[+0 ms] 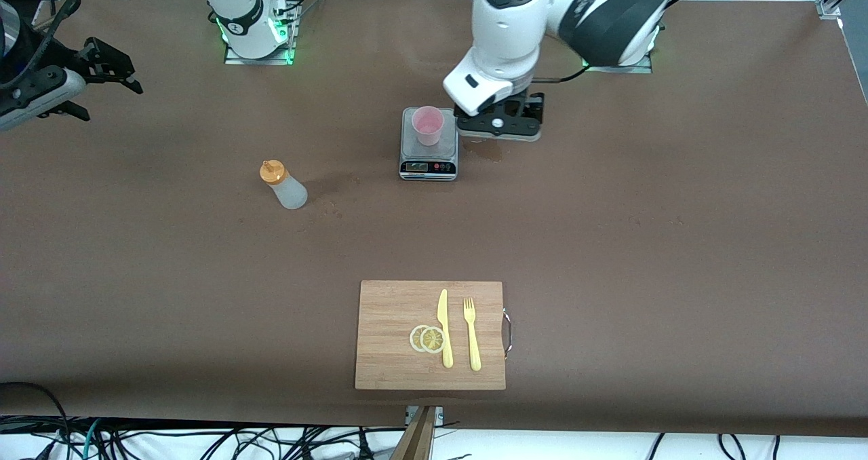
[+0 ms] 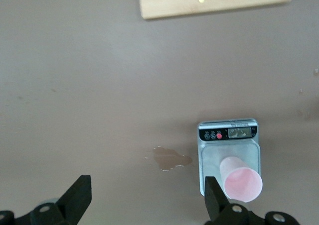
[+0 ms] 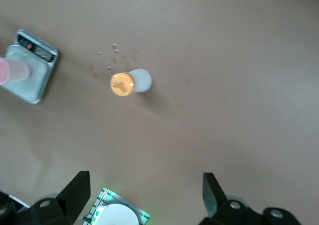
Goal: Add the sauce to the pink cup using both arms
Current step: 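Release the cup and raise the left gripper while the right gripper reaches out, then close the right gripper around the white squeeze bottle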
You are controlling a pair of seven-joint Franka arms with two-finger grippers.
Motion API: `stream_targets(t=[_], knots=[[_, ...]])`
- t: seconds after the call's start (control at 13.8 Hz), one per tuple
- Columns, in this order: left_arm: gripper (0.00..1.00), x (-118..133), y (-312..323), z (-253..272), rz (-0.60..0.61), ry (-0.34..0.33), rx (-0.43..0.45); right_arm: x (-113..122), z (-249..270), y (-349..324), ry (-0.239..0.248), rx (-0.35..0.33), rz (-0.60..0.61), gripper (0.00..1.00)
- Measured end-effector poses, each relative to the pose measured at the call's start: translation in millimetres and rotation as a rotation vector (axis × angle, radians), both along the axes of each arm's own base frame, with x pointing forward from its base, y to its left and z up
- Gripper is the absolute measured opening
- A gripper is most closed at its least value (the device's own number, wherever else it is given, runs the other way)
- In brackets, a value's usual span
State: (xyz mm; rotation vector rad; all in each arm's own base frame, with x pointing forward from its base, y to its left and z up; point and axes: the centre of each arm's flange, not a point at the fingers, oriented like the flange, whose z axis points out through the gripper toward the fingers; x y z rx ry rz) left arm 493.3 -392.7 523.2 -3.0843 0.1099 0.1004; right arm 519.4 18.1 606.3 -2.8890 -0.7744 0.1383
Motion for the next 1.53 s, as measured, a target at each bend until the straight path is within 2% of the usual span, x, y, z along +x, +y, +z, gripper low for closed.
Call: stream_targets(t=[0.15,0.29,0.44,0.65,0.87,1.09,1.24,1.53], knots=[[1.0,26.0,37.2,30.0,-0.018,-0.024,-0.014,7.6,-11.8,4.7,0.005,0.06,0.066,1.0],[1.0,51.8,95.5,59.2,-0.031,-0.064,-0.019,17.7,-32.5,0.4,-0.015,0.124,0.152,1.0],[1.0,65.3,167.4,91.3,-0.019,-0.072,-0.062,25.1,-63.3,-10.9,-0.03,0.188,0.259,1.0],[1.0,65.1,298.9,141.4,-0.069,-0.129,-0.112,36.1,-117.6,-36.9,-0.049,0.345,0.433,1.0],[1.0,52.5,373.1,158.4,-0.056,-0.13,-0.103,49.5,-179.8,-67.2,-0.109,0.53,0.579,1.0],[1.0,53.8,387.0,152.6,-0.038,-0.117,-0.102,54.9,-242.3,-84.5,-0.205,0.696,0.723,1.0],[1.0,56.8,383.1,147.1,-0.044,-0.104,-0.102,55.1,-290.1,-88.1,-0.295,0.813,0.827,1.0],[1.0,62.3,375.3,126.8,-0.056,-0.031,-0.104,39.8,-392.4,-84.4,-0.483,1.085,0.92,1.0]])
